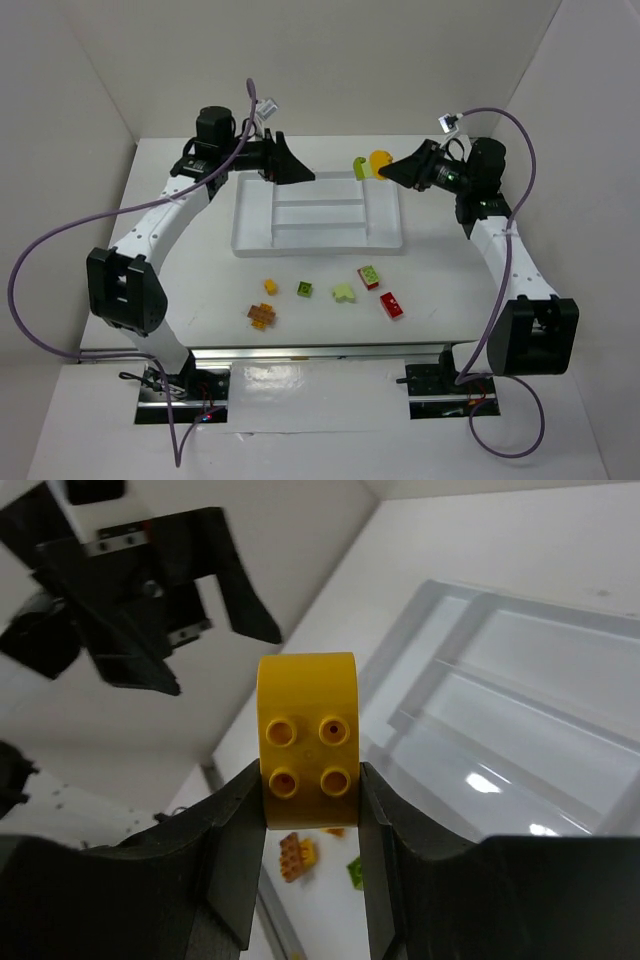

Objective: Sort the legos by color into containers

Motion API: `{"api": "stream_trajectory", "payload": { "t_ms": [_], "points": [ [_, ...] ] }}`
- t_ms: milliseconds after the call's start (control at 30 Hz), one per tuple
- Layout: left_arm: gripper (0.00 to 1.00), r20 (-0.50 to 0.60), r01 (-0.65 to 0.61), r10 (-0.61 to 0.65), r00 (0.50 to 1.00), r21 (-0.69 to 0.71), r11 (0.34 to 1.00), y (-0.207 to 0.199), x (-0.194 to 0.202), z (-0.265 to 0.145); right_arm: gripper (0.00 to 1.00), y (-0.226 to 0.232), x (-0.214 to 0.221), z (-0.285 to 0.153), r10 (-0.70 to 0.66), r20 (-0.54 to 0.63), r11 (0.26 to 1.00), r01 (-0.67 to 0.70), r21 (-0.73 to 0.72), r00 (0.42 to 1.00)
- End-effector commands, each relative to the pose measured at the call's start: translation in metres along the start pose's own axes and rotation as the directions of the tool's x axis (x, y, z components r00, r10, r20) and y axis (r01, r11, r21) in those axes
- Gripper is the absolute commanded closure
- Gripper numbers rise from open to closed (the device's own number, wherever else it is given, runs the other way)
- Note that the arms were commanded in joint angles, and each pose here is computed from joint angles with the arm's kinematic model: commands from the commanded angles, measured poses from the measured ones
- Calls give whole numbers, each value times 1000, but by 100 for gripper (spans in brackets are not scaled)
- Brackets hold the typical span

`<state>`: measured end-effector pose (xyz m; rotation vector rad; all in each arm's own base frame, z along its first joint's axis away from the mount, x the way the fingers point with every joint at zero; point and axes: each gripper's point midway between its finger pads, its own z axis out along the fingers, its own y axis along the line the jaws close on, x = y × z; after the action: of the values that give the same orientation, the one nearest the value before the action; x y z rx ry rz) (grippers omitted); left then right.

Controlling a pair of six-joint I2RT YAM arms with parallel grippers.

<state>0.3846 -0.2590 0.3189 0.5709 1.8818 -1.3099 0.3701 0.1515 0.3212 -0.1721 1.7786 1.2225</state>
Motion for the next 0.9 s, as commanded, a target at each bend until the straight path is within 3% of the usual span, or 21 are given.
{"api": "stream_trajectory", "payload": {
  "t_ms": [0, 333, 700, 867],
  "points": [
    [0, -32, -49, 59, 998, 252, 966, -42, 4, 8, 81, 51, -2, -9, -66, 4, 967, 65, -247, 998],
    [0, -32, -56, 69, 997, 306, 950, -48, 7, 44, 81, 60, 11, 1, -60, -64, 953, 38, -301, 996],
    [1, -47, -47, 69, 997, 365, 930, -58, 9, 55, 79, 57, 23, 9, -34, -109, 953, 0, -301, 993],
    [14, -39, -36, 56, 998, 393, 919, -64, 7, 54, 79, 52, 30, 13, -29, -125, 958, -8, -288, 992]
  ]
}}
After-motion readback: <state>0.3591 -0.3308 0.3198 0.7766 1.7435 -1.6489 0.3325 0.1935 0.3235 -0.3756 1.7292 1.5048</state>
